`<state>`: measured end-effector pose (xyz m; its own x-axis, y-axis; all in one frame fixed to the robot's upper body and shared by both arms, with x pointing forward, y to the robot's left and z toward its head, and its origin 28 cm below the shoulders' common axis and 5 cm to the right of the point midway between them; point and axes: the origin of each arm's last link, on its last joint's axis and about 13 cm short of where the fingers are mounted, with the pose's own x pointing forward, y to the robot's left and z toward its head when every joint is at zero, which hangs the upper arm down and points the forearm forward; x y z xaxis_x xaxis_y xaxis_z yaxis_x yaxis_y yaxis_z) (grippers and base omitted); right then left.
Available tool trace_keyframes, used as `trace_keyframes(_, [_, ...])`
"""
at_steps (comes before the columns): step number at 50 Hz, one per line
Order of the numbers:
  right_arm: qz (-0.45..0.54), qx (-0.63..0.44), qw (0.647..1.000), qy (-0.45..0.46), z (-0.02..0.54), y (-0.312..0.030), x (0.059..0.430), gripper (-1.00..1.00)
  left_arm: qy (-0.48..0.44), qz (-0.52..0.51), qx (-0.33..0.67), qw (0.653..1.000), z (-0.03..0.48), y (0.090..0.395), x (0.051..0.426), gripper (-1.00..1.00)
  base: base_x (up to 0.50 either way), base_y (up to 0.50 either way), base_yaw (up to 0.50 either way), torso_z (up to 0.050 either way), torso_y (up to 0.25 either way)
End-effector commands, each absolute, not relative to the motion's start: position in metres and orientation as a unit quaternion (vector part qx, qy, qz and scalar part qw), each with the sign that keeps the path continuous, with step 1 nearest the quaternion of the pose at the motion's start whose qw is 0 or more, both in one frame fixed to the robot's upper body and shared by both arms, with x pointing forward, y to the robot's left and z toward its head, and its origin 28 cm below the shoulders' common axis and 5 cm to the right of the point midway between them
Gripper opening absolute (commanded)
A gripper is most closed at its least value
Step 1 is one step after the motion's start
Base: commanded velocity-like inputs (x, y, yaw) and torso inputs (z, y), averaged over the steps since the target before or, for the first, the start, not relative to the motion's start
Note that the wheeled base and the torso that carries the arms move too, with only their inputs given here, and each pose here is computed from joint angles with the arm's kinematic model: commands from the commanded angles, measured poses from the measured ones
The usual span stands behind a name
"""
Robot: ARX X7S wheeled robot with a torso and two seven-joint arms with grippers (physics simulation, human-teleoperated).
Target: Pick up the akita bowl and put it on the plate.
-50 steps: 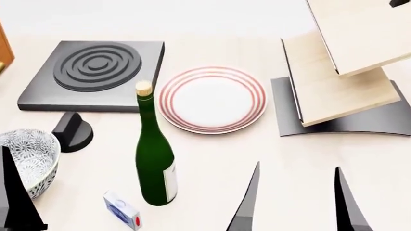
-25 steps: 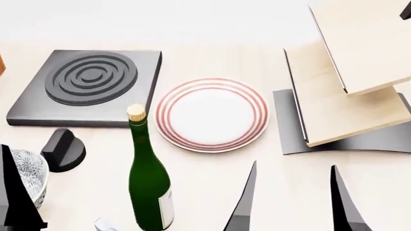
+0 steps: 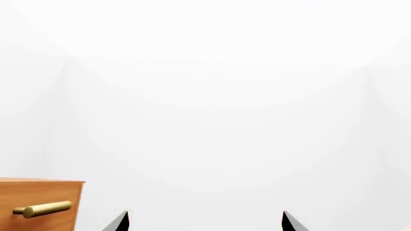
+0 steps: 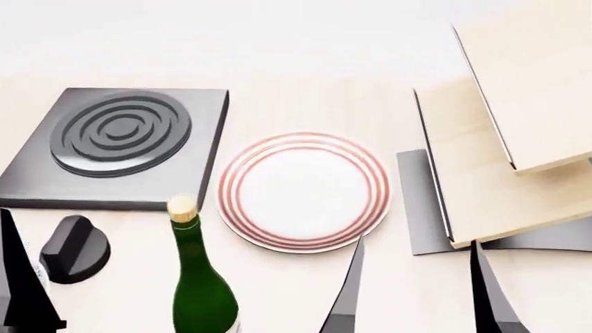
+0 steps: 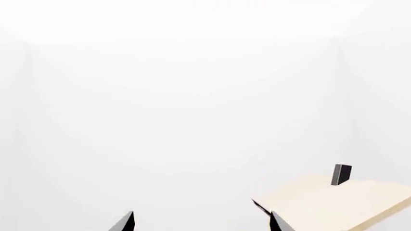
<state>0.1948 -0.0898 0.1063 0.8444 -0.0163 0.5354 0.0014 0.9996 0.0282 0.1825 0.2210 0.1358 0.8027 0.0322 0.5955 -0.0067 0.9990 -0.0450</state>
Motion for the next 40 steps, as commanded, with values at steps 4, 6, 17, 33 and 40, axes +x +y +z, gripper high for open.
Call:
trace_keyframes(4, [-0.001, 0.014, 0.959, -0.283, 0.1057, -0.0899, 0.1933, 1.0, -0.314, 0.011, -0.02, 0.949, 0.1355, 0.2211, 0.1825, 1.0, 0.26, 0.0, 0.0, 0.0, 0.0])
trace_keyframes(6, [0.0, 0.013, 0.959, -0.282, 0.1053, -0.0897, 0.1934, 1.0, -0.314, 0.011, -0.02, 0.949, 0.1353, 0.2211, 0.1823, 1.0, 0.31, 0.0, 0.0, 0.0, 0.0])
trace_keyframes(17, [0.003, 0.012, 0.96, -0.28, 0.1034, -0.0883, 0.194, 1.0, -0.313, 0.012, -0.021, 0.949, 0.1343, 0.2216, 0.1821, 1.0, 0.31, 0.0, 0.0, 0.0, 0.0])
trace_keyframes(33, [0.006, 0.011, 0.96, -0.279, 0.1033, -0.0873, 0.1947, 1.0, -0.314, 0.013, -0.021, 0.949, 0.1348, 0.2221, 0.1822, 1.0, 0.32, 0.0, 0.0, 0.0, 0.001])
trace_keyframes(40, [0.007, 0.012, 0.96, -0.28, 0.1036, -0.0874, 0.1945, 1.0, -0.314, 0.013, -0.021, 0.949, 0.1354, 0.222, 0.1819, 1.0, 0.32, 0.0, 0.0, 0.0, 0.0])
